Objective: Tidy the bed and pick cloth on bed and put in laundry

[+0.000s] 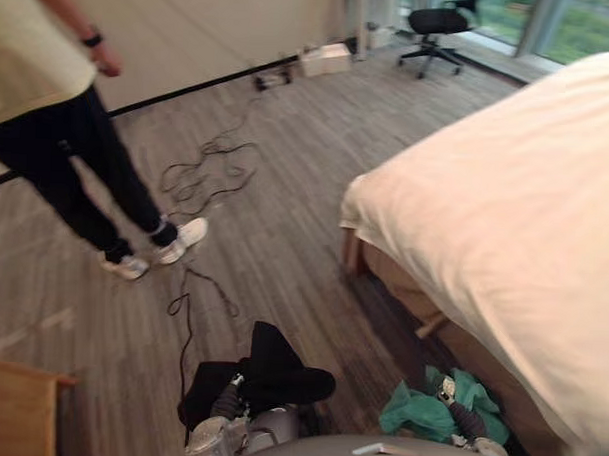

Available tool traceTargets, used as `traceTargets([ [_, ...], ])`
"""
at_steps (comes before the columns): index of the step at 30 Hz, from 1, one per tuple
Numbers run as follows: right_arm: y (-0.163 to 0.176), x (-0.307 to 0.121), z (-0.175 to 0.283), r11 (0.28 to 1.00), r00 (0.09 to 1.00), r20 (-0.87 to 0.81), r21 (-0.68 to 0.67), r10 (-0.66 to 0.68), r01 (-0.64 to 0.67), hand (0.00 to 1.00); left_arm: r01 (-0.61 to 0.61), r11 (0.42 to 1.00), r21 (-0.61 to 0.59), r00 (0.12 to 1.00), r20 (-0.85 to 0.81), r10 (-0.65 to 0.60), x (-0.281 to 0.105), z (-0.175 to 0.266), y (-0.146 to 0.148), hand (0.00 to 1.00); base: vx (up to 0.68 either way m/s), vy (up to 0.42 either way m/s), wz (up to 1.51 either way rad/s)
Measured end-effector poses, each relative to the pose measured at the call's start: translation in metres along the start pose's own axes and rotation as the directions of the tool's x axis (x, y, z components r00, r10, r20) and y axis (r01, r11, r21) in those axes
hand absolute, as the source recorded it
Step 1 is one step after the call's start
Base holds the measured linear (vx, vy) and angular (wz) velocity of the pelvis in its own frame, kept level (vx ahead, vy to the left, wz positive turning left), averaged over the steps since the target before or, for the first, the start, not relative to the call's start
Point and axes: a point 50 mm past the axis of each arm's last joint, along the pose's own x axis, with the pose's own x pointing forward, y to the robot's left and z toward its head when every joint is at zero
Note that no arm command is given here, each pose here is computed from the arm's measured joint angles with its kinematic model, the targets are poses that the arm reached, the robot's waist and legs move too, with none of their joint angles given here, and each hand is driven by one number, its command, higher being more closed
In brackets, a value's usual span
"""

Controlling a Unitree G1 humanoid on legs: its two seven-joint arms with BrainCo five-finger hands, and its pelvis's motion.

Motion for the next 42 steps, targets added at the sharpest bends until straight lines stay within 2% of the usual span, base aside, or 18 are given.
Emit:
traceTargets([
  [2, 0.010, 0.002, -0.003, 1.000, 1.000, -0.012, 0.019, 0.021, -0.021, 1.00, 0.009, 1.000, 0.020, 1.000, 0.025, -0.009, 0.002, 0.012, 0.007, 1.00, 0.07, 0.045, 1.01],
  [7, 0.006, -0.002, -0.012, 0.998, 0.999, -0.044, 0.056, -0.020, 0.022, 1.00, 0.049, 0.998, 0.042, 0.998, -0.031, -0.048, 0.001, 0.000, 0.005, 1.00, 0.13, 0.111, 0.50],
  [13, -0.006, -0.008, -0.017, 0.996, 0.997, -0.049, 0.063, -0.065, 0.068, 1.00, 0.125, 0.964, 0.235, 0.991, -0.078, -0.110, 0.003, 0.003, 0.000, 1.00, 0.12, -0.009, 1.10],
  [17, -0.007, -0.011, -0.024, 0.994, 0.995, -0.069, 0.079, -0.071, 0.077, 1.00, 0.121, 0.964, 0.237, 0.991, -0.090, -0.103, 0.003, 0.001, 0.000, 1.00, 0.10, -0.054, 0.82],
  [18, -0.009, -0.016, -0.037, 0.996, 0.987, -0.139, 0.020, -0.082, 0.086, 1.00, 0.153, 0.964, 0.217, 0.987, -0.087, -0.137, 0.002, -0.005, -0.010, 1.00, 0.02, -0.024, 0.13],
  [23, -0.009, -0.016, -0.037, 0.996, 0.987, -0.140, 0.021, -0.082, 0.086, 1.00, 0.147, 0.967, 0.209, 0.988, -0.082, -0.132, 0.002, -0.005, -0.009, 1.00, 0.00, 0.000, -0.01],
  [26, -0.010, -0.016, -0.038, 0.996, 0.985, -0.157, 0.045, -0.074, 0.082, 1.00, 0.093, 0.978, 0.186, 0.996, -0.023, -0.090, 0.001, -0.003, -0.006, 1.00, 0.00, 0.000, -0.09],
  [31, -0.009, -0.015, -0.039, 0.982, 0.982, -0.178, 0.165, -0.059, 0.089, 1.00, -0.041, 0.992, 0.116, 0.991, 0.132, 0.025, -0.005, -0.002, 0.001, 1.00, 0.01, -0.013, -0.18],
  [34, -0.002, -0.013, -0.029, 0.973, 0.992, -0.120, 0.223, -0.041, 0.067, 1.00, -0.110, 0.992, 0.065, 0.935, 0.345, 0.081, -0.017, 0.013, 0.004, 1.00, 0.07, -0.028, -0.16],
  [36, 0.006, -0.010, -0.020, 0.969, 0.997, -0.069, 0.246, -0.021, 0.038, 1.00, -0.125, 0.991, 0.037, 0.900, 0.425, 0.097, -0.022, 0.020, 0.003, 1.00, 0.07, -0.033, 0.24],
  [38, 0.013, -0.008, -0.008, 0.966, 1.000, 0.000, 0.257, 0.006, -0.005, 1.00, -0.138, 0.988, 0.069, 0.864, 0.496, 0.086, -0.029, 0.025, -0.002, 1.00, 0.04, -0.018, 0.13],
  [41, 0.023, -0.004, 0.009, 0.964, 0.996, 0.078, 0.261, 0.033, -0.052, 1.00, -0.140, 0.984, 0.112, 0.827, 0.559, 0.055, -0.035, 0.030, -0.009, 1.00, 0.05, 0.001, 0.08],
  [42, 0.026, 0.000, 0.018, 0.961, 0.993, 0.115, 0.269, 0.031, -0.062, 1.00, 0.092, 0.995, 0.047, 0.742, 0.663, -0.100, -0.045, 0.036, -0.015, 1.00, 0.09, 0.060, -0.01],
])
